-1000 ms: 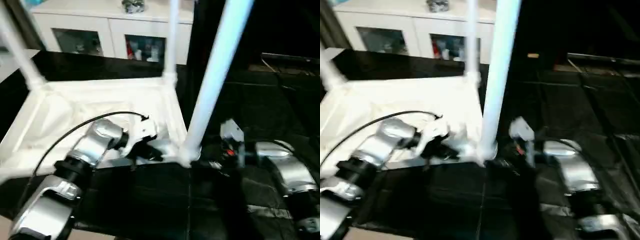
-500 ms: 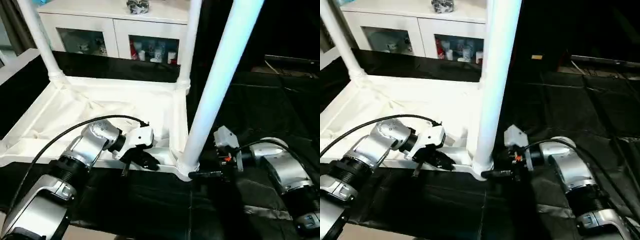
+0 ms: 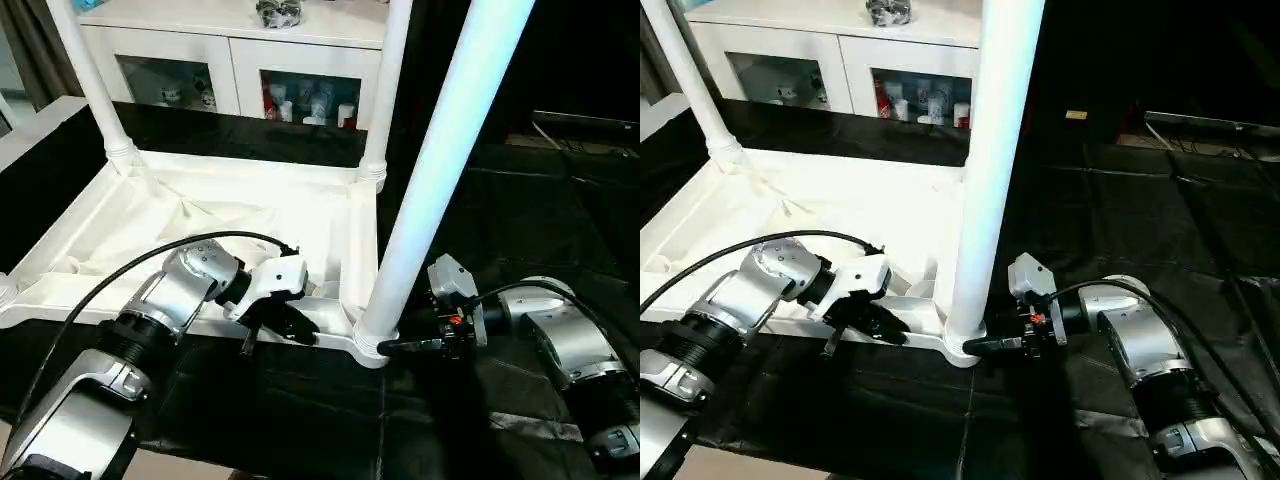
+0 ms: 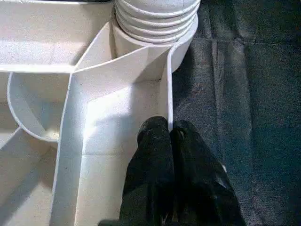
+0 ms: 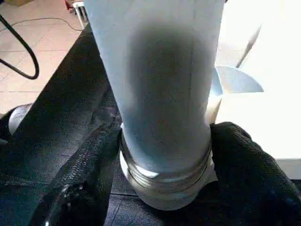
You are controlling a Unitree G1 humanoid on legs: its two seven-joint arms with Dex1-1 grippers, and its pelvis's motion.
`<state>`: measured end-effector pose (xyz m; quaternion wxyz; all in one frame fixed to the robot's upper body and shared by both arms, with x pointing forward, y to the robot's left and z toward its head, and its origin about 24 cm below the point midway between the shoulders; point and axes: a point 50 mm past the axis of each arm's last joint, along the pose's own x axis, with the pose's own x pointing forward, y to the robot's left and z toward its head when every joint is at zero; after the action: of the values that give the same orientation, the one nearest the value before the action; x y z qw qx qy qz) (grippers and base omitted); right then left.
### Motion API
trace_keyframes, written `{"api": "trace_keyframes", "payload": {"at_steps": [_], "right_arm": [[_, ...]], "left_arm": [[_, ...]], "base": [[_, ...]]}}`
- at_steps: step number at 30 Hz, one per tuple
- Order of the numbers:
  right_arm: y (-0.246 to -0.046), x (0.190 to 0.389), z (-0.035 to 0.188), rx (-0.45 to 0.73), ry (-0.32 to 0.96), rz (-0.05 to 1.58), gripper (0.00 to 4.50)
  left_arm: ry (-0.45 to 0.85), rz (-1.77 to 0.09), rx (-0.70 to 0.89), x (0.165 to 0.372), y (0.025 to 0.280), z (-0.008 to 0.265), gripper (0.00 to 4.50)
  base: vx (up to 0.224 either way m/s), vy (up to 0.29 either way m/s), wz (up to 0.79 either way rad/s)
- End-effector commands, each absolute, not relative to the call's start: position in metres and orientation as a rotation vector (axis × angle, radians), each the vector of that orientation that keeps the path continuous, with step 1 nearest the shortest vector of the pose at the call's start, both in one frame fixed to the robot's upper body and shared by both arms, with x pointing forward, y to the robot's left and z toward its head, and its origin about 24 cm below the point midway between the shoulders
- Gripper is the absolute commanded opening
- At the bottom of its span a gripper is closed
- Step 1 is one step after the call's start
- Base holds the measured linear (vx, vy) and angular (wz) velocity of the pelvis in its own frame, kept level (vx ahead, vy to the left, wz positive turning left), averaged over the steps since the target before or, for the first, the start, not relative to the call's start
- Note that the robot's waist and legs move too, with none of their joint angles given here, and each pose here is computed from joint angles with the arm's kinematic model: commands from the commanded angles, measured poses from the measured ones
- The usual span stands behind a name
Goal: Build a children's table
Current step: Rotate leg to tighten
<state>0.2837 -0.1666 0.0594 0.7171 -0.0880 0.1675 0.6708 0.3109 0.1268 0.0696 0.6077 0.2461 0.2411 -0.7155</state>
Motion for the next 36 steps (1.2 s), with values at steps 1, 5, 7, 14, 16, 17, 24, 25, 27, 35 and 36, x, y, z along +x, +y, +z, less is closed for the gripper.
{"api": "trace_keyframes", "payload": {"at_steps": [1,5,7,14,16,17,24,25,27,35,36], "right_arm": [[-0.161,0.283,0.059,-0.193,0.37,1.524,2.73],[-0.158,0.28,0.056,-0.179,0.375,1.521,2.72],[-0.155,0.279,0.054,-0.157,0.374,1.509,2.72],[-0.133,0.294,0.035,-0.051,0.391,1.191,2.71],[-0.124,0.296,0.031,-0.014,0.391,1.134,2.66],[-0.119,0.297,0.029,0.014,0.39,1.105,2.66],[-0.083,0.312,0.017,0.104,0.412,0.803,2.65],[-0.08,0.314,0.016,0.102,0.418,0.758,2.65],[-0.074,0.319,0.015,0.094,0.424,0.692,2.65],[-0.071,0.322,0.021,0.139,0.363,0.647,3.69],[-0.075,0.32,0.022,0.127,0.347,0.654,3.78]], "left_arm": [[0.57,-1.712,0.575,0.306,0.119,0.068,0.0],[0.564,-1.682,0.535,0.305,0.118,0.066,0.0],[0.558,-1.661,0.498,0.305,0.117,0.066,0.0],[0.515,-1.422,0.377,0.318,0.102,0.068,0.0],[0.502,-1.365,0.356,0.321,0.098,0.068,0.0],[0.496,-1.332,0.337,0.323,0.093,0.068,0.0],[0.437,-1.115,0.245,0.336,0.061,0.077,0.0],[0.425,-1.09,0.242,0.337,0.056,0.078,0.0],[0.413,-1.061,0.236,0.338,0.052,0.08,0.0],[0.418,-1.043,0.276,0.337,0.061,0.075,0.0],[0.433,-1.042,0.288,0.337,0.07,0.072,0.0]], "base": [[0.0,0.0,0.0],[0.0,0.0,0.0],[0.0,0.0,0.0],[0.0,0.0,0.0],[0.0,0.0,0.0],[0.0,0.0,0.0],[0.0,0.0,0.0],[0.0,0.0,0.0],[0.0,0.0,0.0],[0.0,0.0,0.0],[0.0,0.0,0.0]]}}
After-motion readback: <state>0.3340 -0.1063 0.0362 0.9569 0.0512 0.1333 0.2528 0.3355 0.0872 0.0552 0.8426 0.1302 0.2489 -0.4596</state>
